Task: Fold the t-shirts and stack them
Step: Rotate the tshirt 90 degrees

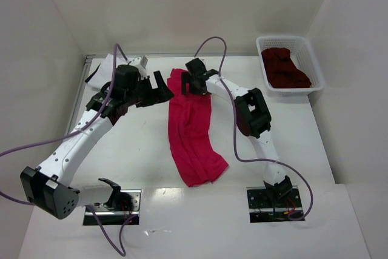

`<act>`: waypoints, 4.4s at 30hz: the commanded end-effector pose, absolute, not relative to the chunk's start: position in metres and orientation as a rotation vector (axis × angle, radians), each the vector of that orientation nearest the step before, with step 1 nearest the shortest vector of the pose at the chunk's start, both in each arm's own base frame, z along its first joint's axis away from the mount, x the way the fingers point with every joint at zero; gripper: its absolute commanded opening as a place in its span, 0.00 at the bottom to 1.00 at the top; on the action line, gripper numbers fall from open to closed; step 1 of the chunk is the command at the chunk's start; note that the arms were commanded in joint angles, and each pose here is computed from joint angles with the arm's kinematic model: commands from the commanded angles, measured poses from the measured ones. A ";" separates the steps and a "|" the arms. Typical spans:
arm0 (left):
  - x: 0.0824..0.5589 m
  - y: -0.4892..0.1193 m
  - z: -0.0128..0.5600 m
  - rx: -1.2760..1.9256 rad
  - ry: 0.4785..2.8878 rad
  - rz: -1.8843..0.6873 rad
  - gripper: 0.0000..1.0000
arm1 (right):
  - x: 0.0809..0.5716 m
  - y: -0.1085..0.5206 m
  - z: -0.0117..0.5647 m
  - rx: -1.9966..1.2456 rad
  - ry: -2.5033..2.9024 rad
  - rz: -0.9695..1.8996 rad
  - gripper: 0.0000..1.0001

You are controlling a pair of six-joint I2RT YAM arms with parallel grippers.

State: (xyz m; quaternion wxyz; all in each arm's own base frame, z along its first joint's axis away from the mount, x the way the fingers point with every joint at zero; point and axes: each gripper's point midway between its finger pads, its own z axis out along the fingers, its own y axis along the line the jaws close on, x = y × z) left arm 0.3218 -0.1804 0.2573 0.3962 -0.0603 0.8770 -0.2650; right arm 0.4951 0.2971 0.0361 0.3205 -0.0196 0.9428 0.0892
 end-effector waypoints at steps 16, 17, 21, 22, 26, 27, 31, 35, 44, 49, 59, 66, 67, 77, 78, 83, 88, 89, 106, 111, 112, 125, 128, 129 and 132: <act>0.296 -0.195 0.211 -0.046 2.390 -0.745 0.99 | 0.579 0.264 0.024 0.034 2.489 0.239 1.00; 0.296 -0.195 0.211 -0.046 2.391 -0.745 0.99 | 0.580 0.263 0.012 0.018 2.505 0.226 1.00; 0.296 -0.198 0.194 -0.033 2.442 -0.727 0.99 | 0.596 0.251 0.018 0.045 2.463 0.197 1.00; 0.299 -0.199 0.192 -0.033 2.442 -0.727 0.99 | 0.597 0.243 0.017 0.072 2.473 0.191 1.00; 0.296 -0.205 0.177 -0.012 2.473 -0.703 0.99 | 0.597 0.232 0.030 0.103 2.478 0.207 1.00; 0.294 -0.205 0.170 -0.014 2.484 -0.699 0.99 | 0.596 0.232 0.050 0.104 2.453 0.218 1.00; 0.277 -0.226 0.151 0.013 2.530 -0.748 0.99 | 0.594 0.240 0.137 0.067 2.303 0.339 1.00; 0.263 -0.245 0.133 0.016 2.566 -0.766 0.99 | 0.566 0.239 0.218 0.063 2.162 0.459 1.00; 0.224 -0.281 0.089 -0.042 2.665 -0.763 0.99 | 0.450 0.206 0.179 0.103 2.278 0.510 1.00; 0.210 -0.279 0.078 -0.105 2.674 -0.740 0.99 | 0.371 0.203 0.139 0.146 2.378 0.611 1.00; 0.196 -0.294 0.071 -0.113 2.689 -0.838 0.96 | 0.280 0.198 0.105 0.300 2.428 0.758 0.92; 0.183 -0.295 0.059 -0.139 2.732 -0.819 0.94 | 0.253 0.194 0.095 0.337 2.436 0.789 0.81; 0.180 -0.292 0.054 -0.163 2.748 -0.808 0.94 | 0.251 0.197 0.095 0.343 2.439 0.799 0.79; 0.178 -0.281 0.047 -0.261 2.745 -0.764 0.90 | 0.217 0.208 0.060 0.354 2.562 0.741 0.79; 0.178 -0.278 0.045 -0.266 2.748 -0.744 0.90 | 0.218 0.206 0.059 0.360 2.556 0.726 0.79; 0.174 -0.274 0.041 -0.268 2.764 -0.726 0.87 | 0.215 0.197 0.047 0.396 2.593 0.650 0.78; 0.177 -0.278 0.036 -0.282 2.766 -0.726 0.80 | 0.210 0.196 0.030 0.400 2.639 0.623 0.77; 0.177 -0.278 0.036 -0.282 2.766 -0.726 0.77 | 0.209 0.195 0.027 0.402 2.648 0.616 0.77; 0.172 -0.272 0.012 -0.278 2.823 -0.651 0.35 | 0.191 0.205 0.016 0.443 2.657 0.689 0.47; 0.168 -0.264 0.018 -0.298 2.835 -0.615 0.06 | 0.181 0.210 0.027 0.485 2.634 0.776 0.35; 0.171 -0.259 0.019 -0.306 2.819 -0.585 0.01 | 0.179 0.212 0.030 0.484 2.630 0.788 0.33; 0.167 -0.240 0.049 -0.320 2.768 -0.548 0.00 | 0.161 0.212 0.050 0.539 2.591 0.939 0.15; 0.161 -0.236 0.042 -0.319 2.791 -0.534 0.00 | 0.154 0.215 0.050 0.530 2.609 0.968 0.18; 0.159 -0.236 0.042 -0.303 2.800 -0.543 0.00 | 0.154 0.215 0.050 0.518 2.609 0.965 0.23; 0.157 -0.237 0.041 -0.300 2.807 -0.556 0.04 | 0.150 0.215 0.049 0.500 2.629 0.974 0.39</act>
